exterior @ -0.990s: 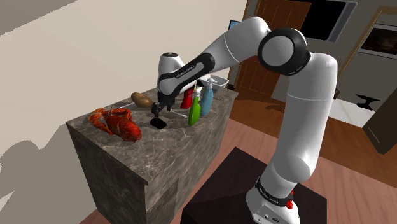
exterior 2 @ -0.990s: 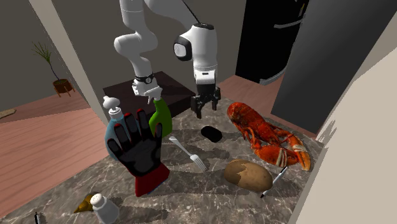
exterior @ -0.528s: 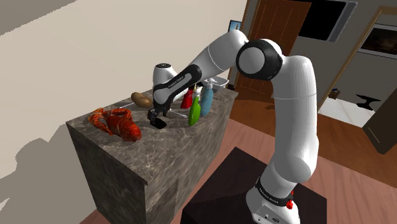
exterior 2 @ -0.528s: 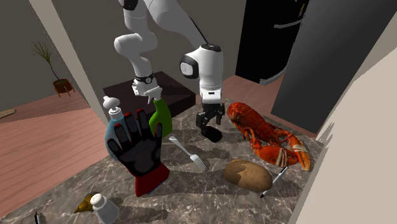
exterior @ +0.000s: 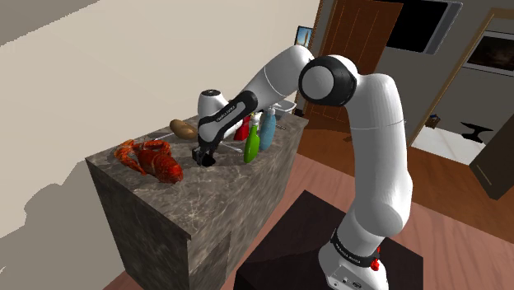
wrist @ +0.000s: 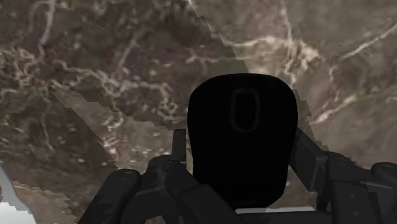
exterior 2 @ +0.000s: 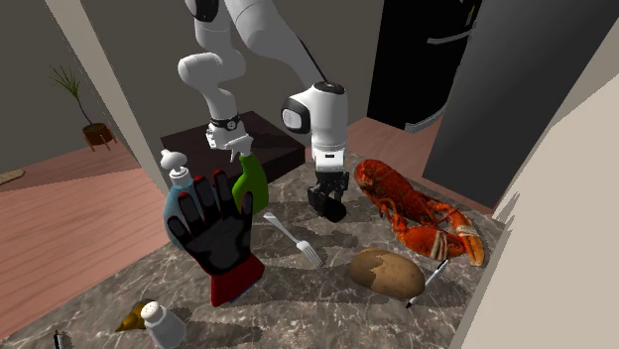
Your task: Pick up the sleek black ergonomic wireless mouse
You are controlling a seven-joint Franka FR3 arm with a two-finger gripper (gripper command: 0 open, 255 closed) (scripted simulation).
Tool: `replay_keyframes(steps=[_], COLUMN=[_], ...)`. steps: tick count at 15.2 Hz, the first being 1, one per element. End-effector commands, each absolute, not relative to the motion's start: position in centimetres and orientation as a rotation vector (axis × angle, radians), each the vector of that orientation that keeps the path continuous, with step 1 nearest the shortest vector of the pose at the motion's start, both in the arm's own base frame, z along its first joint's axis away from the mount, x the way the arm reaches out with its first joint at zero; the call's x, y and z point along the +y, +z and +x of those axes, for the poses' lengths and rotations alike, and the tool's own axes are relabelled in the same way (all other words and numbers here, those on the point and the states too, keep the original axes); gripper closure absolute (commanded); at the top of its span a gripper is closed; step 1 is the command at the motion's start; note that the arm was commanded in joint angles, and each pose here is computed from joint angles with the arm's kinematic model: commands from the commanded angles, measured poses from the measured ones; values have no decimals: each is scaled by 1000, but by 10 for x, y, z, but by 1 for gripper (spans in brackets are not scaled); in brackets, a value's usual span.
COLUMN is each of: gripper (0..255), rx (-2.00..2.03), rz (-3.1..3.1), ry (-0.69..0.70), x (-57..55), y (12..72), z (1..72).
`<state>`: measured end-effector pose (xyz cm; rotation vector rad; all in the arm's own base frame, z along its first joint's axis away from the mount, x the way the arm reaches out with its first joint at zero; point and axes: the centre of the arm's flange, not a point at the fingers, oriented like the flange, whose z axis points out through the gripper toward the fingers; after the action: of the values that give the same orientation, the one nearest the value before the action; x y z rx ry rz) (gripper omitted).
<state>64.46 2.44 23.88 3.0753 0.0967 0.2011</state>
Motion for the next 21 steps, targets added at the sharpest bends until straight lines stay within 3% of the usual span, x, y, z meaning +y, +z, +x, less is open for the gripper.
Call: replay_keyframes(steps=[1, 8, 21], gripper=[255, 255, 255], rx=[96, 96, 96], rz=[3075, 3075, 3075], ry=[201, 201, 201], x=[24, 25, 25], y=[238, 238, 307], z=[645, 644, 644])
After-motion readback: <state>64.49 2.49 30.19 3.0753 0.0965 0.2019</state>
